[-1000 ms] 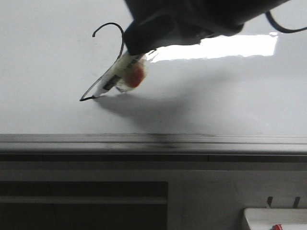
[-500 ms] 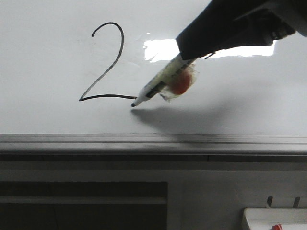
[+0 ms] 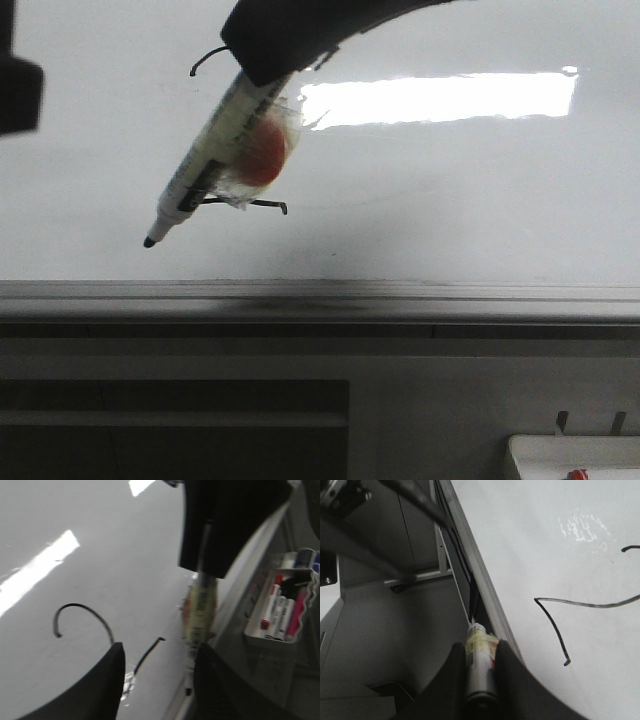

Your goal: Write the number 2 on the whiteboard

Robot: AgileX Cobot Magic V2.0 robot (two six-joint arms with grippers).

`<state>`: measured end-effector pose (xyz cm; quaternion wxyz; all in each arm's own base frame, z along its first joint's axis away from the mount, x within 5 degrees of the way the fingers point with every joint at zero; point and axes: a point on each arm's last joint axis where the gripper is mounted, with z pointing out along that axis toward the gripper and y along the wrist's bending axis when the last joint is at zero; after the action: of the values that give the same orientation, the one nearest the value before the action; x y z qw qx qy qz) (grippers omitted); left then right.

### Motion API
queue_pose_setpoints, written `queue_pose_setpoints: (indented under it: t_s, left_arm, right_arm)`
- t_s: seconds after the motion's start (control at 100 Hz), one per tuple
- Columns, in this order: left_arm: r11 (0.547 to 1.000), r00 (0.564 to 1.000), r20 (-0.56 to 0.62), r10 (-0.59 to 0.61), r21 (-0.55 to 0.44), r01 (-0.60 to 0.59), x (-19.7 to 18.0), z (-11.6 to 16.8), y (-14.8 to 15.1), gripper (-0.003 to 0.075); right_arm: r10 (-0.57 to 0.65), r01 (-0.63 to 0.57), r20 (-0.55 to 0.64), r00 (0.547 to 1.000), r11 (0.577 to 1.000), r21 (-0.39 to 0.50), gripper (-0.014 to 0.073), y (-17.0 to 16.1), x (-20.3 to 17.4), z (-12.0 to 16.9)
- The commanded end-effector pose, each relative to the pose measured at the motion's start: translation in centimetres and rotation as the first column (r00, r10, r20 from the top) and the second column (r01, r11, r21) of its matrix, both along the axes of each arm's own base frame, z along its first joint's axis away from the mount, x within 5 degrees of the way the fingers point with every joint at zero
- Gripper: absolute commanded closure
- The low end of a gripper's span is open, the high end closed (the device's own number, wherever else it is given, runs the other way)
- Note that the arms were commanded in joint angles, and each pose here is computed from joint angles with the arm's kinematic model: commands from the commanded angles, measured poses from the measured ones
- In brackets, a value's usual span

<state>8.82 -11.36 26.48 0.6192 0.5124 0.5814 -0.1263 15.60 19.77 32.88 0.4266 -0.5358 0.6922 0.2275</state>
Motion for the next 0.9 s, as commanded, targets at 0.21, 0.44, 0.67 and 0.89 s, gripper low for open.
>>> queue_pose_setpoints:
  t_s: [0.21, 0.44, 0.67, 0.89]
  left_arm:
    - [0.998, 0.999, -0.005, -0.049, -0.040, 0.048, 1.8, 0.7, -3.0, 0.0428]
    - [0.999, 0.999, -0.039, -0.036, -0.003, 0.036, 2.2, 0.1, -3.4, 0.0428]
    - [0.999, 0.998, -0.048, -0.030, 0.012, 0.030, 2.3, 0.0, -3.3, 0.0459]
    - [0.999, 0.998, -0.048, -0.030, 0.018, 0.031, 2.3, -0.1, -3.3, 0.0732]
  right_arm:
    - [0.054, -0.058, 0.065, 0.996, 0.996, 0.067, 0.0664, 1.0, -1.2, 2.4]
    - [0.045, -0.053, 0.087, 0.995, 0.994, 0.091, 0.0664, 0.8, -1.4, 2.9]
    - [0.046, -0.053, 0.069, 0.997, 0.993, 0.104, 0.0664, 0.8, -1.6, 3.0]
    - [0.044, -0.049, 0.050, 0.998, 0.991, 0.120, 0.0665, 0.9, -1.6, 3.1]
